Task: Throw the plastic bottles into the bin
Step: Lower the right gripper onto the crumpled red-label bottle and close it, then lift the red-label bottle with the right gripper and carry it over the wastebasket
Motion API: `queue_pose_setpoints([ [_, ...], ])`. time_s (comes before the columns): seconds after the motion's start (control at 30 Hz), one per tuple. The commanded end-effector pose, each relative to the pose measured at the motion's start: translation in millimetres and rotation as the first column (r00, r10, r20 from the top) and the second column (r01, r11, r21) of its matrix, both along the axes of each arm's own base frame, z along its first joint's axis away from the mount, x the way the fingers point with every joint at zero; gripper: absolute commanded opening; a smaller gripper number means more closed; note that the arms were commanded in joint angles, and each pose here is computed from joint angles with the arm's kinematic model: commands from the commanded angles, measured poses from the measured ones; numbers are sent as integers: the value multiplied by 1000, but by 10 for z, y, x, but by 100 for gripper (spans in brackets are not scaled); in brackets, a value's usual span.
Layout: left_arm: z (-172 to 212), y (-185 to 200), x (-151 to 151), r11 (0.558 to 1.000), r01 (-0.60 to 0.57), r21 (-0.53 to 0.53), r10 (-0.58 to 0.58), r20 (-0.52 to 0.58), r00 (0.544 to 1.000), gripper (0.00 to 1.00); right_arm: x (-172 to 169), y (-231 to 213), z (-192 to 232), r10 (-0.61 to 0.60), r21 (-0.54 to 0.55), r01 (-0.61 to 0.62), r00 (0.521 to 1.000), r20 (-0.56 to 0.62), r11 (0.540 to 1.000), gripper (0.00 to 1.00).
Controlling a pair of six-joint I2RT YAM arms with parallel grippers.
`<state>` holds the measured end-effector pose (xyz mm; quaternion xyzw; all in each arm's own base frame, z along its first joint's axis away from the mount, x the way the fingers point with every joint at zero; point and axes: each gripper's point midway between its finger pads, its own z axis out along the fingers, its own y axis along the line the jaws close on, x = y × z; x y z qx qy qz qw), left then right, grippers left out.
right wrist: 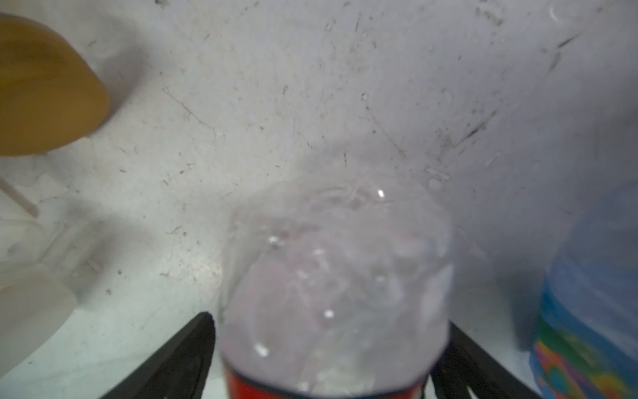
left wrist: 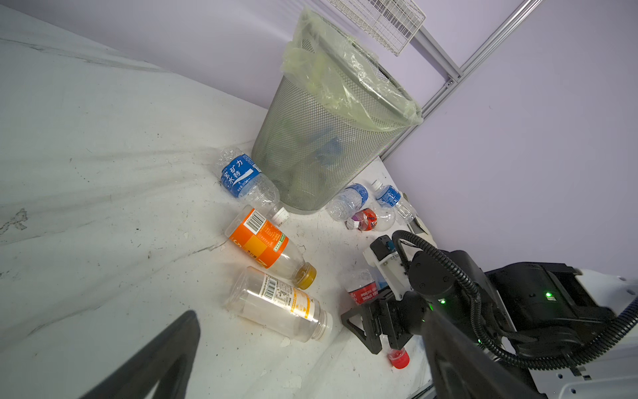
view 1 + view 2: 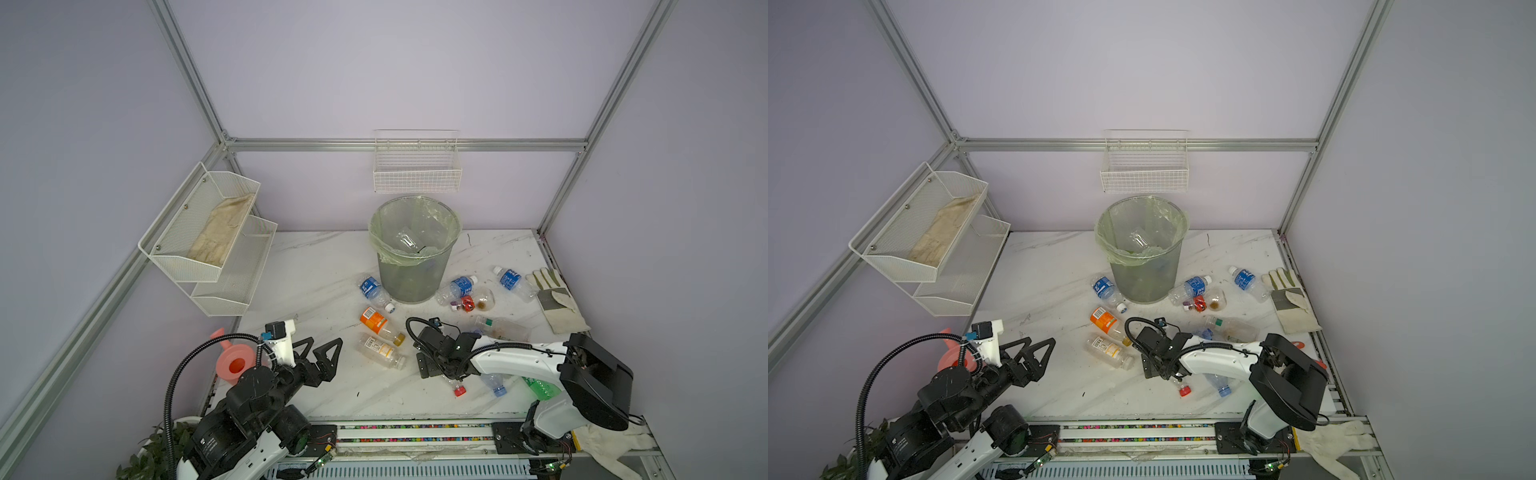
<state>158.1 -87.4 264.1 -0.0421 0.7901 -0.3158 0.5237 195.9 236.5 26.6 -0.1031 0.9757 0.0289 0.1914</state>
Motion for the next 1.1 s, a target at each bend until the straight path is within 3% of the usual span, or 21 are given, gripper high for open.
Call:
queue_pose_setpoints([
  [0.0,17,3,22,1000,-1,29,1,19,1000,98,14,4,-20,-17,-11,17,1000,0,1000,90],
  [0.33,27,29,8,999,-4,45,3,26,1000,99,40,53,137,-21,16,20,1000,18,1000,53],
  [0.57,85,54,-26,999,-1,47,-1,41,999,99,42,181,578,-11,158,-1,997,75,987,37],
  [0.67,99,76,-27,998,-8,57,5,49,999,99,60,219,723,-5,175,-10,996,86,984,36],
  [1.07,133,68,-44,998,6,69,-11,65,998,99,124,416,1990,-6,363,-94,964,264,927,36],
])
